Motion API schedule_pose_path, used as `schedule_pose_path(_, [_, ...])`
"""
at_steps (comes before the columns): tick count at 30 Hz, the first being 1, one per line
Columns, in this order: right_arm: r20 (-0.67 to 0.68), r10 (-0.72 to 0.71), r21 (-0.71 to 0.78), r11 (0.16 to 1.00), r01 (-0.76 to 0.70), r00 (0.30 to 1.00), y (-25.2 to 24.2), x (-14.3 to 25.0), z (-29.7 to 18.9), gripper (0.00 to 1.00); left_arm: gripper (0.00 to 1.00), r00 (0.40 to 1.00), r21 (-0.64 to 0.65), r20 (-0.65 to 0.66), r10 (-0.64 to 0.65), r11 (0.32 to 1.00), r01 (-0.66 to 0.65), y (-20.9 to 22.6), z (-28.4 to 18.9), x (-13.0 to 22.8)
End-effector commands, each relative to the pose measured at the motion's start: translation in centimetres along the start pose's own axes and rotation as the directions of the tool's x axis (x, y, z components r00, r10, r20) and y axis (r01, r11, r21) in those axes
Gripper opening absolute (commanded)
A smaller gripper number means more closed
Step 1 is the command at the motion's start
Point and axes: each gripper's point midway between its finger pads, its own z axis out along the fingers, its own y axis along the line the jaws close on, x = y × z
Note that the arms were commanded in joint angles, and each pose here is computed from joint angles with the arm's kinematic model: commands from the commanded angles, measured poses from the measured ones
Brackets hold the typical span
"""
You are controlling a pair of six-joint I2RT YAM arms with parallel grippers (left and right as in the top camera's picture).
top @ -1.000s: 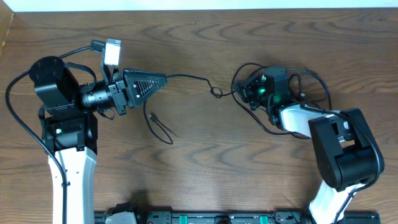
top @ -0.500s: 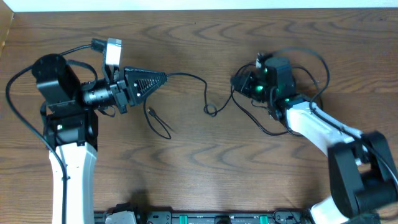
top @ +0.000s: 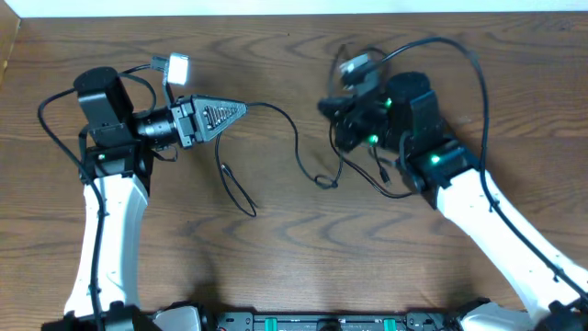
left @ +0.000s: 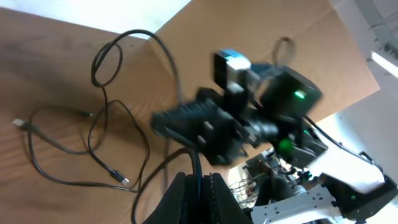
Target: Untangle cables
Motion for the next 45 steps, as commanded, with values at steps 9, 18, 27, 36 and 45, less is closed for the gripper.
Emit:
schedule_pose_path(9, [0.138, -0.265, -0.322, 0.899, 0.297, 0.954, 7.9, -2.1, -1.5, 0.01, 0.08, 1.000, 0.009, -0.010, -0.028, 1.000, 0.028, 1.8, 0.2, 0.4])
schedule_pose_path(18, [0.174, -0.246, -0.603, 0.739, 0.300, 0.954, 13.0, -1.4, -4.3, 0.01, 0.08, 1.000, -0.039, 0.004, -0.025, 0.999, 0.025, 2.6, 0.5, 0.3])
schedule_pose_path(27, [0.094, -0.204, -0.577, 0.786, 0.220, 0.974, 12.2, -0.4, -3.6, 0.01, 0.08, 0.990, -0.290, 0.057, -0.127, 0.947, 0.138, 7.2, 1.3, 1.2])
schedule_pose_path(36, [-0.145, -0.157, -0.166, 0.977, 0.133, 0.977, 4.4, 3.7, -0.8, 0.01, 0.08, 0.980, -0.406, 0.046, -0.194, 0.893, 0.196, 9.0, 2.2, 3.0])
schedule_pose_path(45, [-0.168, -0.297, -0.105, 0.954, 0.282, 0.940, 3.2, 4.4, -0.6, 0.01, 0.08, 0.989, -0.105, -0.131, -0.070, 0.993, 0.056, 3.3, 5.2, 5.0])
